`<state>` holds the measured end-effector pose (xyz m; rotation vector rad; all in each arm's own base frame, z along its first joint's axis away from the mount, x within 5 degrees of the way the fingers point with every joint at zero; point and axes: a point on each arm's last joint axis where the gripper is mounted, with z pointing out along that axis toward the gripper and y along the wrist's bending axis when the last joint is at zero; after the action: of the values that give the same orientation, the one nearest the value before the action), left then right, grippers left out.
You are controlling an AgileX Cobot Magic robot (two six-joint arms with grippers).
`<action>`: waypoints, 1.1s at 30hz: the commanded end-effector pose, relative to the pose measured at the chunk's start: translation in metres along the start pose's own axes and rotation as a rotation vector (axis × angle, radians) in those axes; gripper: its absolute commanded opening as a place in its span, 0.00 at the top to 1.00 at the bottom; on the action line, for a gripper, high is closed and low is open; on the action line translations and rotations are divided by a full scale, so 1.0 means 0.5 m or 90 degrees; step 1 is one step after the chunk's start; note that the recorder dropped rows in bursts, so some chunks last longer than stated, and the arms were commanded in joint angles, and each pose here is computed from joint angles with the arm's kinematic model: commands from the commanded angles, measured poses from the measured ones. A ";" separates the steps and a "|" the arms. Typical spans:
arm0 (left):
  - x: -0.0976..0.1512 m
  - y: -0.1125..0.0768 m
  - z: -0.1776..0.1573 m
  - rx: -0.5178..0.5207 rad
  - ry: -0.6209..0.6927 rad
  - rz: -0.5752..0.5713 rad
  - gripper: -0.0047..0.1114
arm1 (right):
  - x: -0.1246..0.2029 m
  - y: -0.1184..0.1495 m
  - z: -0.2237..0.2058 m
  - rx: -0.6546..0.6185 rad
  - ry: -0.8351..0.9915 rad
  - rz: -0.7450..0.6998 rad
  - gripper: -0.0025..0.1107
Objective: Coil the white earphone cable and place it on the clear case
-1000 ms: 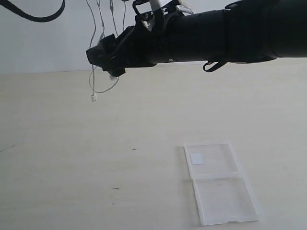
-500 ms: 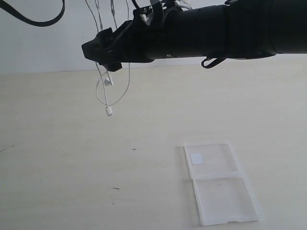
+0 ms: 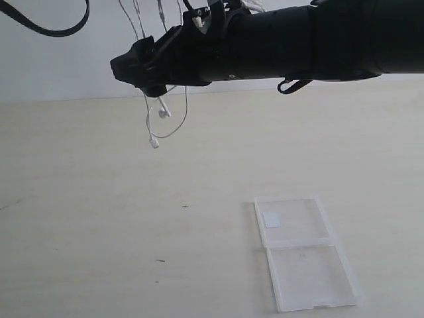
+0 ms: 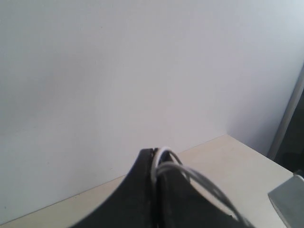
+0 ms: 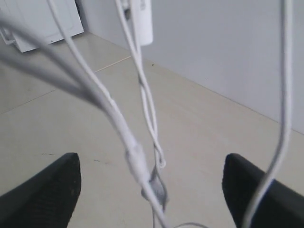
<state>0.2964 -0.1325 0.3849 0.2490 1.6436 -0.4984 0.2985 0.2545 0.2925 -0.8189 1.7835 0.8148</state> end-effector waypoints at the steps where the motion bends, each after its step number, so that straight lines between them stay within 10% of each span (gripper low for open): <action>1: -0.010 -0.005 -0.001 0.018 -0.020 -0.011 0.96 | -0.003 0.002 0.002 -0.006 -0.004 0.001 0.30; 30: -0.010 -0.004 -0.001 0.015 -0.018 -0.011 0.96 | -0.006 -0.004 0.026 -0.023 -0.007 0.001 0.35; 33: -0.010 -0.004 -0.001 0.015 -0.018 -0.011 0.96 | -0.006 -0.008 0.026 -0.007 -0.004 0.013 0.65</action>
<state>0.2957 -0.1339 0.3867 0.2536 1.6247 -0.5226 0.3076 0.2636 0.2880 -0.8225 1.7838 0.8503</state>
